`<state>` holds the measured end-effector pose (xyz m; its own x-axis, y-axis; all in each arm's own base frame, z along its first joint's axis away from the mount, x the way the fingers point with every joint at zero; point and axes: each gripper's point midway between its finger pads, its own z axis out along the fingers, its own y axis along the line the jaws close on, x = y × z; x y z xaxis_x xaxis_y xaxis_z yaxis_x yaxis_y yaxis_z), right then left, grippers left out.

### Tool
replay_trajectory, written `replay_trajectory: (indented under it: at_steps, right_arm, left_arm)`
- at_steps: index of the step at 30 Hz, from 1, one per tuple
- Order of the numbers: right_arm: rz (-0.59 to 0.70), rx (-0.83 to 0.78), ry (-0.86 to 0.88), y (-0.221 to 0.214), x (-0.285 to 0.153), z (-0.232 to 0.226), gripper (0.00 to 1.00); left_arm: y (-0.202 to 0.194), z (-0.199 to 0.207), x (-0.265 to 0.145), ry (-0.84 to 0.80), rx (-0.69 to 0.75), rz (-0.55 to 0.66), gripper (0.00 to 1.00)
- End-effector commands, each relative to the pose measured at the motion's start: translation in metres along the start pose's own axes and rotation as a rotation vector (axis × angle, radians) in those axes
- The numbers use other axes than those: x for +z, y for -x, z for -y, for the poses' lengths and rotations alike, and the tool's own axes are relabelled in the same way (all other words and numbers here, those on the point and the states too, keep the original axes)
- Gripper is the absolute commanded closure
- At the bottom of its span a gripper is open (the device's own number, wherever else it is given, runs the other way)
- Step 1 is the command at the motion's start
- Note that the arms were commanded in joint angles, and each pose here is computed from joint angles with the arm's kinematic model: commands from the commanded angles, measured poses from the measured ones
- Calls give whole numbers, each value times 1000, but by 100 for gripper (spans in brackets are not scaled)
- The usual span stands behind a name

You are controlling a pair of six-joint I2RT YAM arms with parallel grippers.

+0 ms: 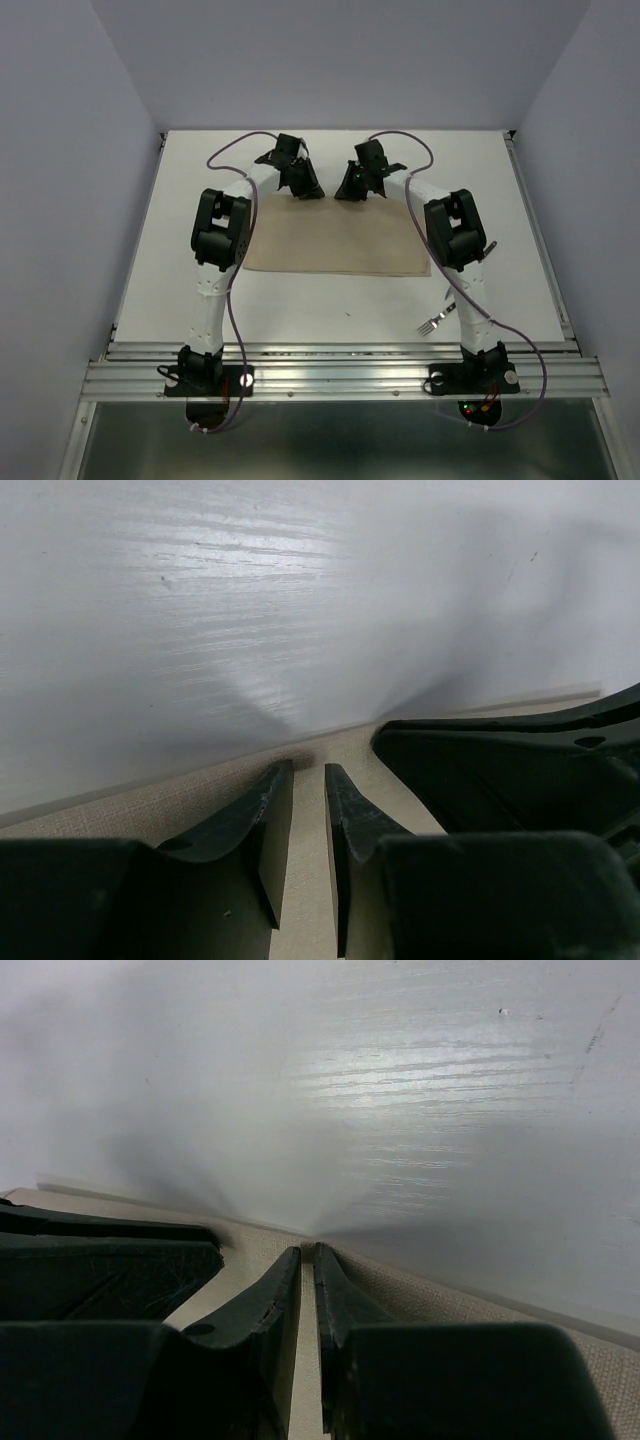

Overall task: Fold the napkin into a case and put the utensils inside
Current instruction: Smooth out the rectangle-folded napkin at the center of the board.

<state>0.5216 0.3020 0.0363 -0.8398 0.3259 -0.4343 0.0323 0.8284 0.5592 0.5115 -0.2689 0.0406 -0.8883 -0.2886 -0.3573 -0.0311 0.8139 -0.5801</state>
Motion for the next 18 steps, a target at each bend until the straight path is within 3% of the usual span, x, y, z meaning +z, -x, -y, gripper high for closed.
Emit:
replay_trajectory:
  at_steps: [1,10,18]
  right_arm:
    - [32,-1,-24,10,-11,6,84]
    - [116,34,-121,47,-55,61,85]
    - [156,76,-219,55,-99,129,86]
  left_arm:
    - [7,-3,-5,21,35,17,69]
    - [-5,-27,-1,71,36,-13,70]
    - [-5,-28,-1,71,46,-13,70]
